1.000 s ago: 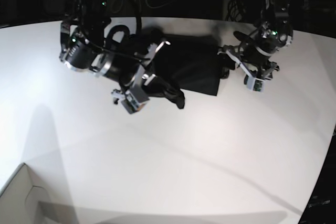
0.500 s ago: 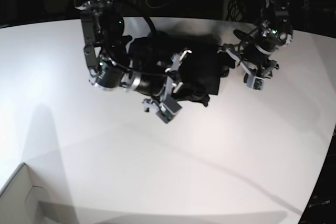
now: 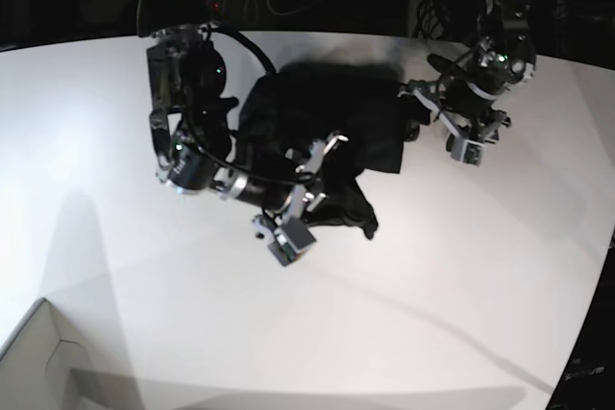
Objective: Layout the t-shirt on the table in an organized manner, then fold the t-shirt properly
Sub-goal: 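Fold the held end with the right gripper over onto the folded stack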
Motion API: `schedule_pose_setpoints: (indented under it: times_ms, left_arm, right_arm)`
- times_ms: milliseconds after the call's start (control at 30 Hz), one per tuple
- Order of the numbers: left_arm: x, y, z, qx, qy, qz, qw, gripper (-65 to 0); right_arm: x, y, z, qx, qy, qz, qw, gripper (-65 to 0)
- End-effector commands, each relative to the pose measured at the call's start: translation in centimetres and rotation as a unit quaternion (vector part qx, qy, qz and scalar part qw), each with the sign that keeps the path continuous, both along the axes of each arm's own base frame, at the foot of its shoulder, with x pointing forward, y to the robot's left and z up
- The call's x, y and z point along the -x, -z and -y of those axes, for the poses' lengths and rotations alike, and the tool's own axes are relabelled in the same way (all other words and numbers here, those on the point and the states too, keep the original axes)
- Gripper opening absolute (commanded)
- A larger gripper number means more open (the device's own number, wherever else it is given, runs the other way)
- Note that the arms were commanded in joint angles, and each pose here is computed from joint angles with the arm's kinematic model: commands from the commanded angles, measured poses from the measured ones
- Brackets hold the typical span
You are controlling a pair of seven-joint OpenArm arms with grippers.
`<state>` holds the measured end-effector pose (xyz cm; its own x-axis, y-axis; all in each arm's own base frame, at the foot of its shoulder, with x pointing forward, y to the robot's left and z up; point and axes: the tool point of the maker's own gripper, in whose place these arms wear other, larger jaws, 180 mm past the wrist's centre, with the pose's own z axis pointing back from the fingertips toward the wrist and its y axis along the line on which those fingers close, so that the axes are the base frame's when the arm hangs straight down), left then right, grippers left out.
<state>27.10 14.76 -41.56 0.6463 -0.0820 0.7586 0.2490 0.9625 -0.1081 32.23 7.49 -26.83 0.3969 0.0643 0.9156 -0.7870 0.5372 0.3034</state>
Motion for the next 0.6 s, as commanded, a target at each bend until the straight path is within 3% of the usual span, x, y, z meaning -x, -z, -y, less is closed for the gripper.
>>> schedule_pose_setpoints:
  times_ms: [0,233,367,567]
  left_arm:
    - [-0.9,-1.3,-0.1,0.002,0.002,0.025,1.0,-20.6]
    - [-0.9,-1.3,-0.4,-0.001,0.002,0.026,1.0,-20.6]
    - [-0.9,-1.4,-0.5,-0.001,0.001,0.027,1.0,-20.6]
    - [-1.1,-3.0,-0.3,-0.006,0.006,0.048,0.999,-20.6]
  right_arm:
    - [-0.3,-2.4,-1.0,-0.039,-0.004,0.022,0.999,-65.0]
    - [2.2,-1.3,-5.7,-0.057,-0.06,-0.008,0.9965,-65.0]
    - [1.9,-1.1,-6.3,-0.093,-0.05,-0.012,0.9944,-65.0]
    - [1.3,1.4,-6.5,-0.088,-0.048,-0.048,0.9938,-65.0]
